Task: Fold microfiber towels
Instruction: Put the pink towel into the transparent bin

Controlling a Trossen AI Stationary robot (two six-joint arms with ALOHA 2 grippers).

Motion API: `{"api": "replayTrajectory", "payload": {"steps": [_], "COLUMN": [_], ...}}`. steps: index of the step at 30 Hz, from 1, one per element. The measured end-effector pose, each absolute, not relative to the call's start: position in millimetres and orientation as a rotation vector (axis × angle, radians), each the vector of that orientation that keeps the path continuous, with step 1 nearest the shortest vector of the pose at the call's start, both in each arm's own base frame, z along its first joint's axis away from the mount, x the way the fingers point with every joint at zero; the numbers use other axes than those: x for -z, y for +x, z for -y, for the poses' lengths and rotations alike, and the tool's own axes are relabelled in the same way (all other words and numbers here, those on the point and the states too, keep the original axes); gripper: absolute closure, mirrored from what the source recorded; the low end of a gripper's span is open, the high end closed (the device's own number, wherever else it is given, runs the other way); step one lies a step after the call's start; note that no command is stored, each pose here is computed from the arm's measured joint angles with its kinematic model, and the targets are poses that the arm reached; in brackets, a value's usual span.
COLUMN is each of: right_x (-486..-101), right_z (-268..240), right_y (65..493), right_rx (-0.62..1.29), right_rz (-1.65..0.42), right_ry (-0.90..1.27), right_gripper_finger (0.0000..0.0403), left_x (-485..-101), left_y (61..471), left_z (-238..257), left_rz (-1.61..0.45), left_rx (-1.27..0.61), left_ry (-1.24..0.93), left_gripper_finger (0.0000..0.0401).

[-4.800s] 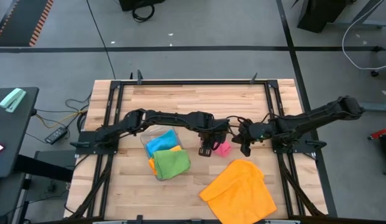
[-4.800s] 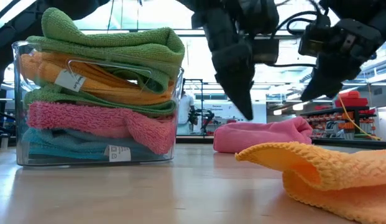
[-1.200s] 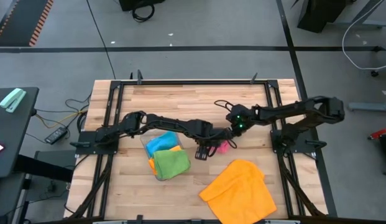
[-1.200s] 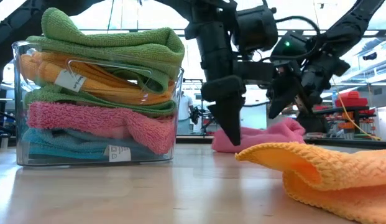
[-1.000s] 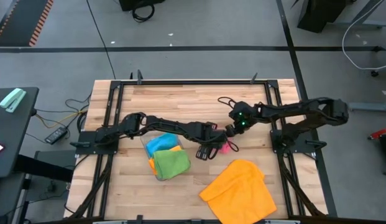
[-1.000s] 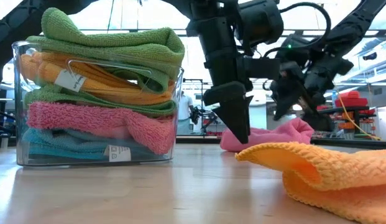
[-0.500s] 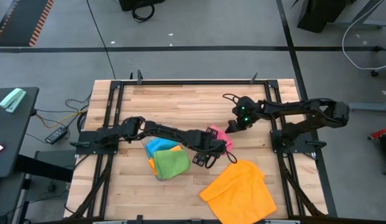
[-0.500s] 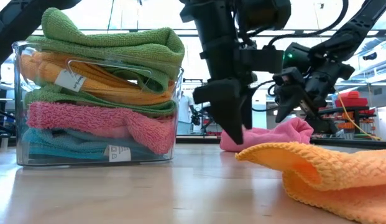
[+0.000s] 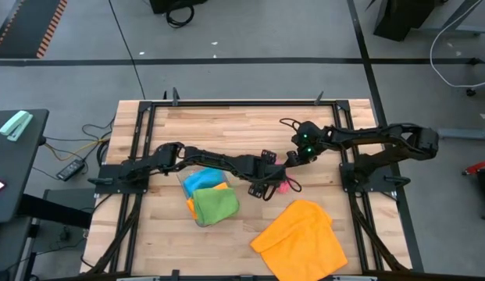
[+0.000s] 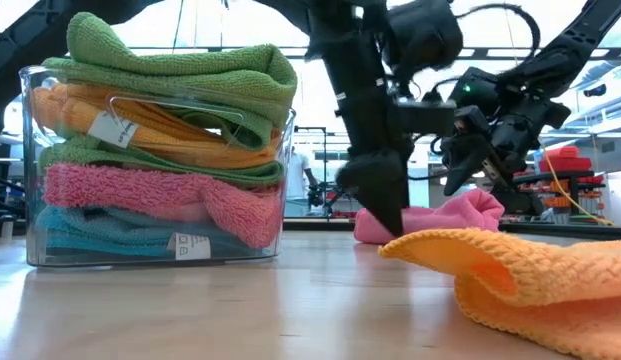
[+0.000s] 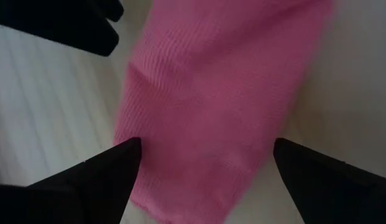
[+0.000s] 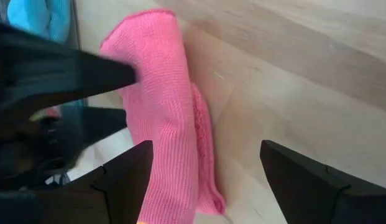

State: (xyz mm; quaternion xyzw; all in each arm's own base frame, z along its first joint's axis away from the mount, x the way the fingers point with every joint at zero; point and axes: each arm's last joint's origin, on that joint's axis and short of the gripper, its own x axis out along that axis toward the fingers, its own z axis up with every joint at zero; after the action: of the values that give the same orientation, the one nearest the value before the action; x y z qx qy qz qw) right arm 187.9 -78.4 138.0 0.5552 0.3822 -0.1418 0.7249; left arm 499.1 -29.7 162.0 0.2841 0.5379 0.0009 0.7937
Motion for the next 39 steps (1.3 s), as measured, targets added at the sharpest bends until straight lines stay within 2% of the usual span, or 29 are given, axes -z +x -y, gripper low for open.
{"api": "replayTrajectory", "payload": {"steps": [18,22,29,39], "right_x": [-138.6,-142.4,-154.5,-172.7], "right_z": [77.9,78.1,82.2,80.3], "right_y": [189.0,186.6,176.1,159.7], "right_rx": [0.328,0.325,0.343,0.39], "right_rz": [-0.83,-0.82,-0.767,-0.697], "right_ry": [1.259,1.271,1.271,1.249], "right_gripper_finger": [0.0098,0.0098,0.0098,0.0098], "left_x": [-139.3,-138.7,-136.7,-125.4], "left_y": [504.9,506.7,508.4,506.7], "left_z": [38.7,38.3,38.3,37.7], "left_rz": [-1.17,-1.158,-1.147,-1.135], "left_rx": [-0.069,-0.069,-0.068,-0.064], "left_ry": [0.741,0.769,0.787,0.801], "left_gripper_finger": [0.0029,0.0041,0.011,0.0243]}}
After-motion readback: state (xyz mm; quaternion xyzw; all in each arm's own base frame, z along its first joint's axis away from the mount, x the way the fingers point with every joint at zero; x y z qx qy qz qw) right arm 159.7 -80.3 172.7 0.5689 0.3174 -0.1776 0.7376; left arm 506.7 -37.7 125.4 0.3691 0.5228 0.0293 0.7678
